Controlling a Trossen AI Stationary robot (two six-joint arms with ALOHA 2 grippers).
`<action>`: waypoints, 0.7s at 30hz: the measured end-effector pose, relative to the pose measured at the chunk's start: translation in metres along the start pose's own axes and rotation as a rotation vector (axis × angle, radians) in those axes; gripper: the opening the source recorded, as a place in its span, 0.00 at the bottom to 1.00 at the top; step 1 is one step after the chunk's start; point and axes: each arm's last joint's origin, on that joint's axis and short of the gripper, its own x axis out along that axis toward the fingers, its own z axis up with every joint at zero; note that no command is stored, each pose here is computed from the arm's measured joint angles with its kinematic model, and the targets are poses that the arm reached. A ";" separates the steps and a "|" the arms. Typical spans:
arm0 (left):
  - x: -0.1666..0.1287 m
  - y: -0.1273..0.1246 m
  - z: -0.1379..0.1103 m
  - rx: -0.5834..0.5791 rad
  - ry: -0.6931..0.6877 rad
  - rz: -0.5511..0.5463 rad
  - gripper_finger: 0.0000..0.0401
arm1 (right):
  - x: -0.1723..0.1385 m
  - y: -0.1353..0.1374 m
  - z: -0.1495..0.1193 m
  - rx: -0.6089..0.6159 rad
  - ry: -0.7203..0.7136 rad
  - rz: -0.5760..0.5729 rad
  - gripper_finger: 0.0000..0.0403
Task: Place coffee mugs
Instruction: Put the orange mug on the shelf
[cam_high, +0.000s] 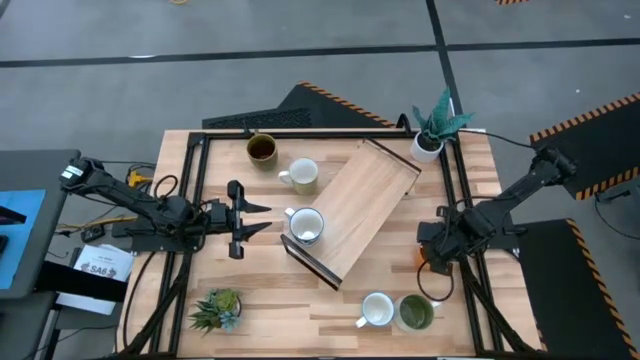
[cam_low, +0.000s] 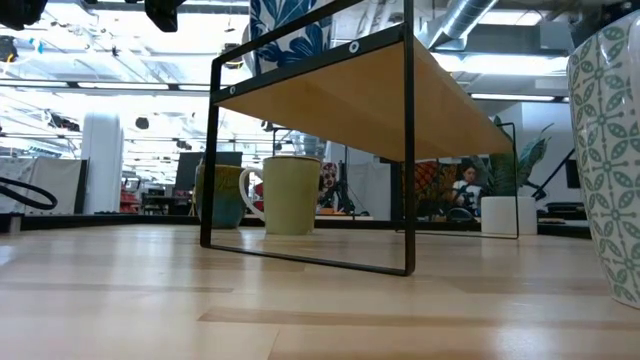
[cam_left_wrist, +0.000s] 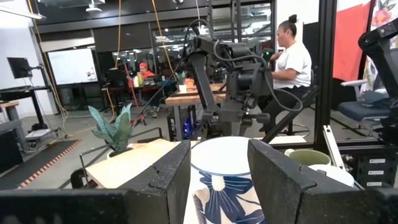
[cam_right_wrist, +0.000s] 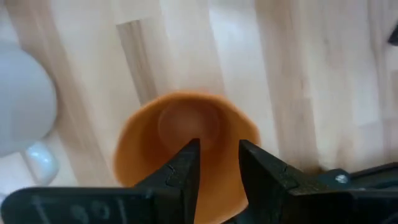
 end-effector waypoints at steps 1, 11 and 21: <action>0.000 0.000 0.000 0.000 0.000 0.000 0.37 | 0.000 -0.001 0.000 -0.001 0.006 -0.011 0.34; 0.000 0.000 0.000 0.002 0.004 -0.001 0.37 | 0.017 -0.004 0.014 -0.076 0.107 -0.106 0.34; 0.000 0.000 -0.001 0.006 0.011 -0.002 0.37 | 0.031 0.000 0.025 -0.133 0.192 -0.075 0.27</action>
